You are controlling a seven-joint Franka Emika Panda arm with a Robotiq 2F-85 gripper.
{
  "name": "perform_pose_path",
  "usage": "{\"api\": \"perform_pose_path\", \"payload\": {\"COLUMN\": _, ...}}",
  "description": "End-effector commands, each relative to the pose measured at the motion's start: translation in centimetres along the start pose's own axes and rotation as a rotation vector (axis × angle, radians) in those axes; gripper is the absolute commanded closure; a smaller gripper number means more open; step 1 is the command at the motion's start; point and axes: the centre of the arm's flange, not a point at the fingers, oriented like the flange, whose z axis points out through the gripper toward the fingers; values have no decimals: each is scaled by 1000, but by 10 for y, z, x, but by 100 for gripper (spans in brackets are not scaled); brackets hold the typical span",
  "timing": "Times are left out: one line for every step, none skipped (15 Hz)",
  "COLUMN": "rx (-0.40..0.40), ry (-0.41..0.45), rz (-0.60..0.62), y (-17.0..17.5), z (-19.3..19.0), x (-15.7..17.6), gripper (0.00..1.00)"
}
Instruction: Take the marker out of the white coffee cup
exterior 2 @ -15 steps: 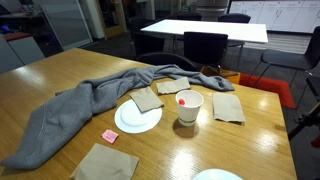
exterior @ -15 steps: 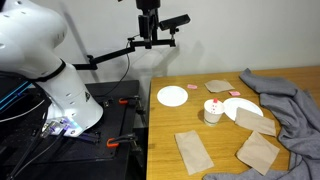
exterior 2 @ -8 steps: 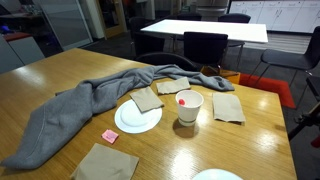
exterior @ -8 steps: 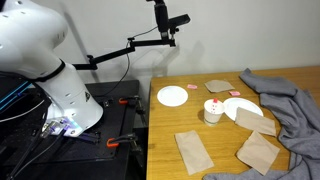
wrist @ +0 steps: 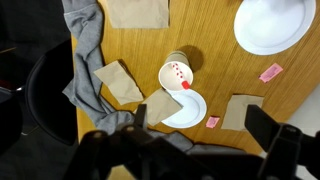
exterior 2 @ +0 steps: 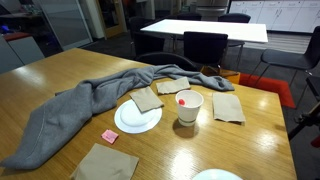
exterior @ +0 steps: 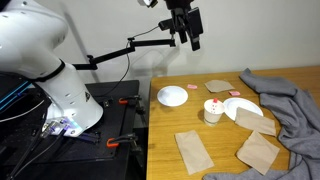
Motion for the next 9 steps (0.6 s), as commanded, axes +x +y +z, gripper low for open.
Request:
{"api": "perform_pose_path", "payload": {"rx": -29, "ry": -2, "rz": -55, "y": 12, "z": 37, "x": 30, "gripper": 0}}
{"api": "perform_pose_path", "payload": {"rx": -28, "ry": -8, "rz": -77, "y": 14, "z": 46, "x": 34, "gripper": 0}}
{"api": "perform_pose_path", "payload": {"rx": -28, "ry": -15, "rz": -93, "y": 14, "z": 55, "x": 38, "gripper": 0}}
{"api": "perform_pose_path", "payload": {"rx": -25, "ry": -27, "rz": -108, "y": 15, "z": 65, "x": 41, "gripper": 0}}
{"api": "perform_pose_path", "payload": {"rx": -19, "ry": -41, "rz": -125, "y": 16, "z": 75, "x": 45, "gripper": 0}}
{"api": "perform_pose_path", "payload": {"rx": -5, "ry": -61, "rz": -144, "y": 16, "z": 87, "x": 48, "gripper": 0}}
{"api": "perform_pose_path", "payload": {"rx": 7, "ry": -80, "rz": -161, "y": 16, "z": 95, "x": 51, "gripper": 0}}
{"api": "perform_pose_path", "payload": {"rx": 26, "ry": -101, "rz": -181, "y": 16, "z": 106, "x": 54, "gripper": 0}}
{"api": "perform_pose_path", "payload": {"rx": 41, "ry": -120, "rz": -199, "y": 17, "z": 115, "x": 55, "gripper": 0}}
